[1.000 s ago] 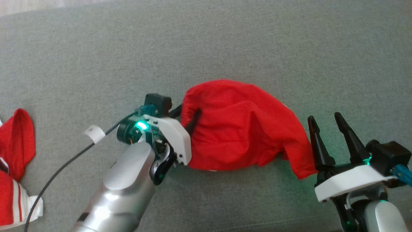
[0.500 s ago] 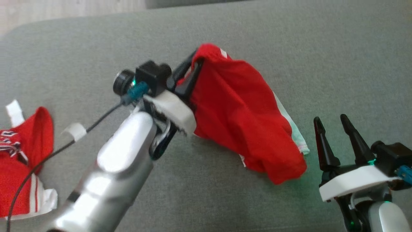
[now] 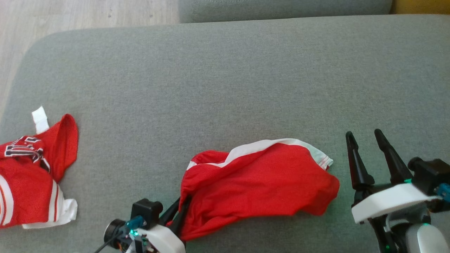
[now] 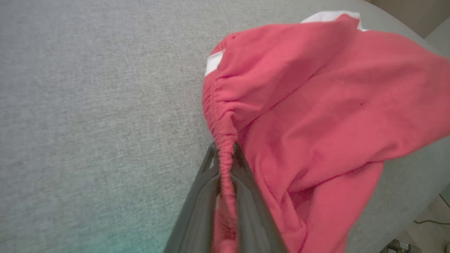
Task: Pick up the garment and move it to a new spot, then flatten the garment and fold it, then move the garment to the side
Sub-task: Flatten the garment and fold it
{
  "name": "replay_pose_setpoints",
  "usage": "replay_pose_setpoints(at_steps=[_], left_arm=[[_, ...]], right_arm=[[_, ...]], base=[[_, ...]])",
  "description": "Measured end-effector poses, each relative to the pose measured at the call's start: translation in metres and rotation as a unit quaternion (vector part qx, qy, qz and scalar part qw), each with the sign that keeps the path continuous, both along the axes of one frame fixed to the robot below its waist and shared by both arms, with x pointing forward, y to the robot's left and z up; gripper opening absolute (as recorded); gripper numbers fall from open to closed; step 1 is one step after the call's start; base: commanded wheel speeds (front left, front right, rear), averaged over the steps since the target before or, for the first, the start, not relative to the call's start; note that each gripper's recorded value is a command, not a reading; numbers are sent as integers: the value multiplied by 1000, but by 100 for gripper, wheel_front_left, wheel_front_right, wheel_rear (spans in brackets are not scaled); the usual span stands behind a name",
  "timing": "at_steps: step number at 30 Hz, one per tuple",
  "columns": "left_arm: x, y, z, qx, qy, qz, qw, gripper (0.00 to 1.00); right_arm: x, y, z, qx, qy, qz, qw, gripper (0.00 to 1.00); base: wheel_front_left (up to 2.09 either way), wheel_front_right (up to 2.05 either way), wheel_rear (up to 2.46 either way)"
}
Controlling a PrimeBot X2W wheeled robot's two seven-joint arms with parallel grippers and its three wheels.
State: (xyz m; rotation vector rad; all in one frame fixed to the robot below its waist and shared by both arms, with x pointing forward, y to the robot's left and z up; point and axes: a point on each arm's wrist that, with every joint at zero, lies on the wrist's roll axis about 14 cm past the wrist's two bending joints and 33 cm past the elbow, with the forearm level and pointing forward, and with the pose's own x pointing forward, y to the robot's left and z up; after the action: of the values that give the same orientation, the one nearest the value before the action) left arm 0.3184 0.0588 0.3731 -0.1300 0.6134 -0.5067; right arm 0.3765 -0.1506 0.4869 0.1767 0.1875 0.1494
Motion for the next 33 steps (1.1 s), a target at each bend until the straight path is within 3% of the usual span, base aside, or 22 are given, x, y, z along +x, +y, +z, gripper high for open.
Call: replay_pose_setpoints(at_steps=[2,3,4,13,23,26,33], left_arm=[[-1,4,3,-6,-11,13,1000,0],[1,4,6,-10,-21,17,1000,13],[4,5,11,-17,-37,25,999,100],[30,24,78,-78,-181,122,973,100],[57,104,149,-18,-317,227,921,100],[57,120,152,6,-329,237,914,100],[51,132,135,26,-308,246,919,100]], right_arm=[[-3,1,-3,-1,6,2,1000,100],[-3,1,-2,-2,5,3,1000,100],[-3,2,0,-2,3,3,1000,100],[-10,4,14,-10,-12,10,1000,100],[-14,8,26,-21,-25,18,999,100],[-14,9,30,-23,-31,19,999,100],[-13,8,33,-23,-32,19,999,100]], base=[[0,0,0],[0,0,0],[0,0,0],[0,0,0],[0,0,0],[0,0,0],[0,0,0]])
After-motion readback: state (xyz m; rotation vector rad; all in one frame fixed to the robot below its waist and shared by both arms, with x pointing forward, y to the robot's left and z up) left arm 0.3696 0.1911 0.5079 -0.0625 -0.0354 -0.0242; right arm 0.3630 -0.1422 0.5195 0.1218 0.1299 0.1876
